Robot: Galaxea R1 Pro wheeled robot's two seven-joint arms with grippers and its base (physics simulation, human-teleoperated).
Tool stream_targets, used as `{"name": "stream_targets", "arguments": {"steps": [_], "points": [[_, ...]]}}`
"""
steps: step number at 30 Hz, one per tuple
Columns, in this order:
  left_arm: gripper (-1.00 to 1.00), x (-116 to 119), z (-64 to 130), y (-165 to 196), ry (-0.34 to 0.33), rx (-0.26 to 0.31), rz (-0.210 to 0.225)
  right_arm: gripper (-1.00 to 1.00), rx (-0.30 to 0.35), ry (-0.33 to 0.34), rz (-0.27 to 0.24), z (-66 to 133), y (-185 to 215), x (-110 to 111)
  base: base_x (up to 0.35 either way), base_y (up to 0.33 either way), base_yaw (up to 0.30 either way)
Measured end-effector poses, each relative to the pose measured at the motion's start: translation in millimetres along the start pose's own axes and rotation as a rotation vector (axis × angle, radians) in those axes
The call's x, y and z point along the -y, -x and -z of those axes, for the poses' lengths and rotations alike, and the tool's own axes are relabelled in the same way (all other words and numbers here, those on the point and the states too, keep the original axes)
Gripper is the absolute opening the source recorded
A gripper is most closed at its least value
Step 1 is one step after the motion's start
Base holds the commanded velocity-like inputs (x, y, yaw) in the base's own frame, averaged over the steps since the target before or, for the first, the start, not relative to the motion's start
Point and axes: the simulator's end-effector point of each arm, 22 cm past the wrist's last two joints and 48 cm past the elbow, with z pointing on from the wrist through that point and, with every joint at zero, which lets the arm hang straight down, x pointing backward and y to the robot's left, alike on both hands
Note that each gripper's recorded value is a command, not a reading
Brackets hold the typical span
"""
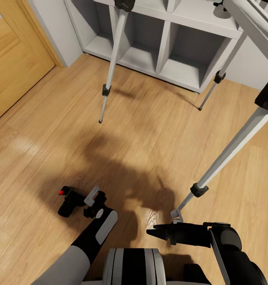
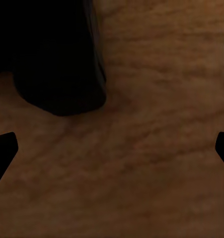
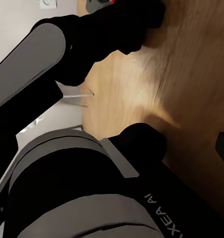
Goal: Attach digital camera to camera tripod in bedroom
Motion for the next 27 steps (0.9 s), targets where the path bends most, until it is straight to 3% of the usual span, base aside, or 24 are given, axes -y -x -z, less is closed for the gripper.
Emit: {"name": "stream_targets", "arguments": {"steps": [12, 19, 27], "points": [[1.0, -2.9, -1.8, 0.8, 0.009, -0.001, 0.006, 1.0, 0.0, 0.0, 0.0, 0.0, 0.0, 0.0, 0.009, 0.0, 0.0], [1.0, -16.8, -10.0, 6.4, 0.057, -0.004, 0.046, 1.0, 0.0, 0.0, 0.0, 0.0, 0.0, 0.0, 0.0, 0.0, 0.0], [1.0, -20.3, -12.0, 8.0, 0.069, -0.005, 0.057, 1.0, 0.0, 0.0, 0.0, 0.0, -0.1, 0.0, 0.024, 0.038, 0.0]]}}
